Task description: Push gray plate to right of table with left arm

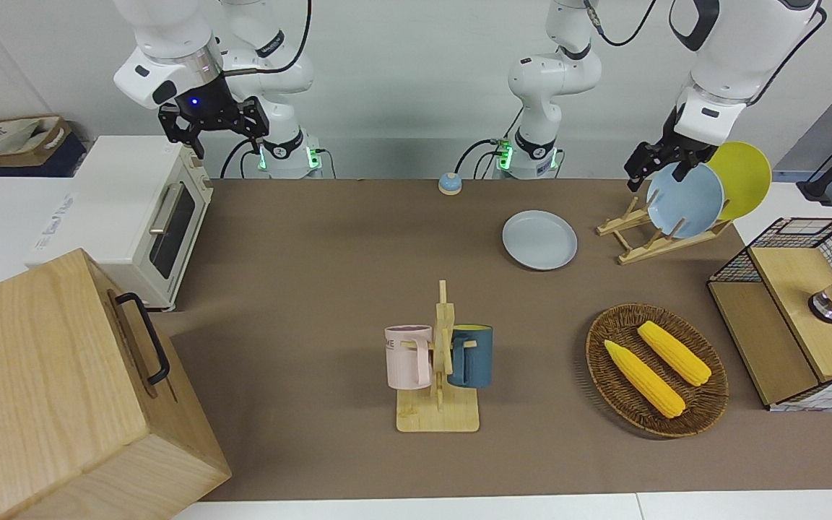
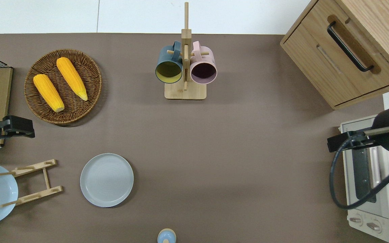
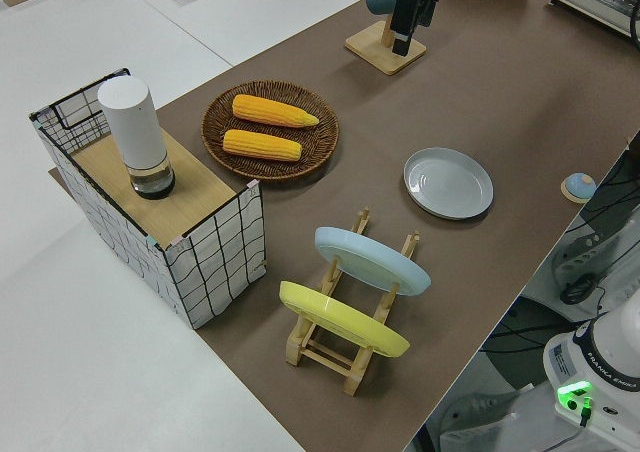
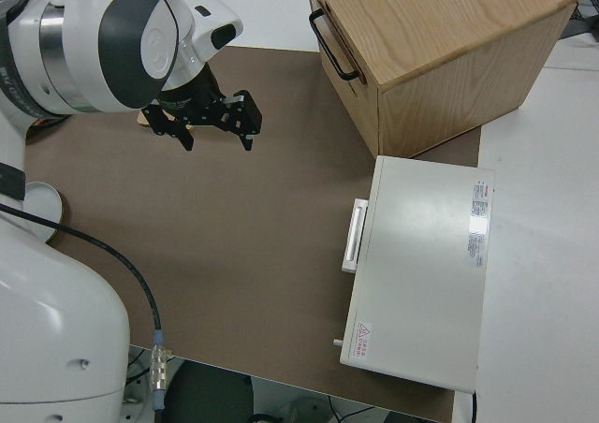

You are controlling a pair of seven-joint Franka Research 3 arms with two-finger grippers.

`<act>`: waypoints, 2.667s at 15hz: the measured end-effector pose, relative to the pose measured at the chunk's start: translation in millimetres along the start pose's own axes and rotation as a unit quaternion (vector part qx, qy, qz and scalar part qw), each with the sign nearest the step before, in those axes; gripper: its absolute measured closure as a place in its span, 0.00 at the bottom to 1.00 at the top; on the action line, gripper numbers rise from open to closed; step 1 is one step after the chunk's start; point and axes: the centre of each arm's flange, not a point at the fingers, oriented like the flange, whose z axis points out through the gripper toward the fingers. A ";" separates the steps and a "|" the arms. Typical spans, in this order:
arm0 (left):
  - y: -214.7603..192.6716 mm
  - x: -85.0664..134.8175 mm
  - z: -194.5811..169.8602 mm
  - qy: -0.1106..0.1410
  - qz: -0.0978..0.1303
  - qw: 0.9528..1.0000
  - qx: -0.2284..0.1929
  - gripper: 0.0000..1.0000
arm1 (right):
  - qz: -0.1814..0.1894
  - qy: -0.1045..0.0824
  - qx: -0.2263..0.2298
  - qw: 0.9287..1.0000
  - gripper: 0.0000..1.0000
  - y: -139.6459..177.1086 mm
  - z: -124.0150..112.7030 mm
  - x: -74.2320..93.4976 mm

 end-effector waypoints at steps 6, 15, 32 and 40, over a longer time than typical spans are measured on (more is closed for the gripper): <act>2.6 -1.1 0.6 -0.003 0.003 1.000 0.000 0.00 | 0.000 0.000 0.000 1.000 0.01 0.0 0.0 0.0; 0.2 -7.0 5.4 -0.020 0.003 1.000 0.004 0.00 | 0.000 0.000 0.000 1.000 0.01 0.0 0.0 0.0; -16.0 -106.2 142.6 0.007 0.004 1.000 0.005 0.00 | 0.000 0.000 0.000 1.000 0.01 0.0 0.0 0.0; -18.6 -125.3 232.3 0.043 0.001 0.999 -0.003 0.00 | 0.000 0.000 0.000 1.000 0.01 0.0 0.0 0.0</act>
